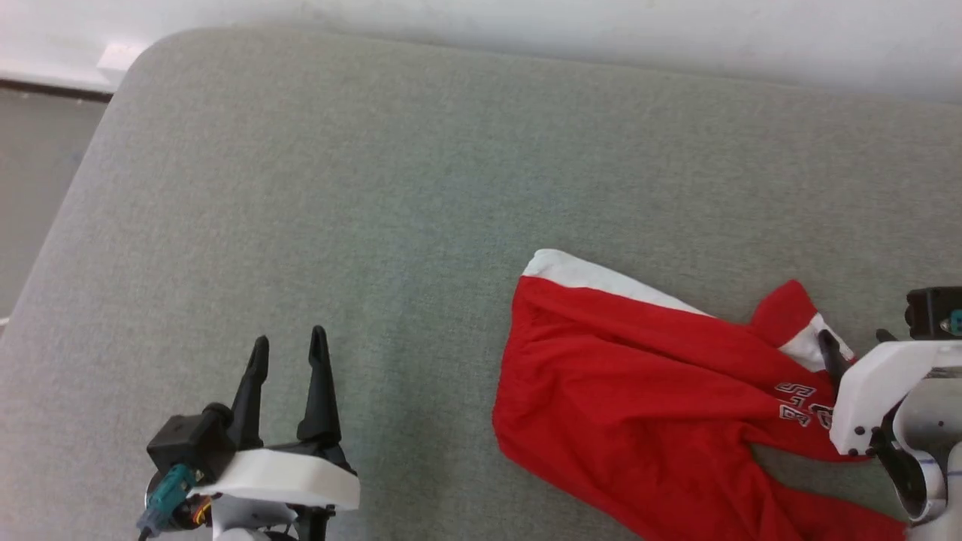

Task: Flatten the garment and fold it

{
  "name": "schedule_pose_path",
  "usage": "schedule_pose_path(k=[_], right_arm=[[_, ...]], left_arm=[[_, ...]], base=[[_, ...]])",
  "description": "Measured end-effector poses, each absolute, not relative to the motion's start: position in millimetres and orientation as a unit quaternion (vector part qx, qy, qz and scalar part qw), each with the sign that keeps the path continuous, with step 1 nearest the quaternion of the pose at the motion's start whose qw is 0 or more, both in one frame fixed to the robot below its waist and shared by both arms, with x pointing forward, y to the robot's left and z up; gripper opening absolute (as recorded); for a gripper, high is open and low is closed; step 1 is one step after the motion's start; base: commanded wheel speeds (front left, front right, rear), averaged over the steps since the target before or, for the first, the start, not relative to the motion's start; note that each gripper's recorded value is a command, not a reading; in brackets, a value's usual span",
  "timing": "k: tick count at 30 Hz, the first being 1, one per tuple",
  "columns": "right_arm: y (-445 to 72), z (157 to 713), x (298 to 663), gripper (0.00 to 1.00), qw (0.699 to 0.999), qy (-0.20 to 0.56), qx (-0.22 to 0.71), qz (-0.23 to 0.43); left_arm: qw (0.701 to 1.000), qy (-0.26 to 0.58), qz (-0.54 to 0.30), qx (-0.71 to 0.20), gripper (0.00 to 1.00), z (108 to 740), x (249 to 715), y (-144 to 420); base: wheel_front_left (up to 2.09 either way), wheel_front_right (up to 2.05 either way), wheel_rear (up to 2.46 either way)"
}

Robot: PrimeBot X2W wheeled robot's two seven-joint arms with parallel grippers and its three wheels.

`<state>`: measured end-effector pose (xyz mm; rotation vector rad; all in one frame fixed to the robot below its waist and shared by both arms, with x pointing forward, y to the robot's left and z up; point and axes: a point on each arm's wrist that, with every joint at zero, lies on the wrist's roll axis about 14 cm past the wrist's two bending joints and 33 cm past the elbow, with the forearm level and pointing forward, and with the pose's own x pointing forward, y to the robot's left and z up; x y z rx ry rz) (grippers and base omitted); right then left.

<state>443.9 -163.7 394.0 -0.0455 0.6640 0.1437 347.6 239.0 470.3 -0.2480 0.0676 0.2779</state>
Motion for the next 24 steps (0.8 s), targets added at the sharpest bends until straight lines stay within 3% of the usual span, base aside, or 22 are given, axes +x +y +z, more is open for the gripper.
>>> schedule_pose_path(k=[3,13,24], right_arm=[[-153.9,380.3,446.4,0.02,0.933,0.350,-0.014,0.082],[-143.1,398.5,456.5,0.00,0.942,0.323,0.018,0.087],[-210.5,451.2,456.1,0.00,0.971,0.238,0.013,-0.006]], left_arm=[[0.981,0.040,0.150,-0.120,1.00,465.7,344.7,245.6],[0.979,0.039,0.158,-0.120,1.00,463.3,343.8,250.1],[0.983,0.024,0.126,-0.128,1.00,472.0,355.8,232.8]], base=[[0.00,0.00,0.00],[0.00,0.00,0.00],[0.00,0.00,0.00]])
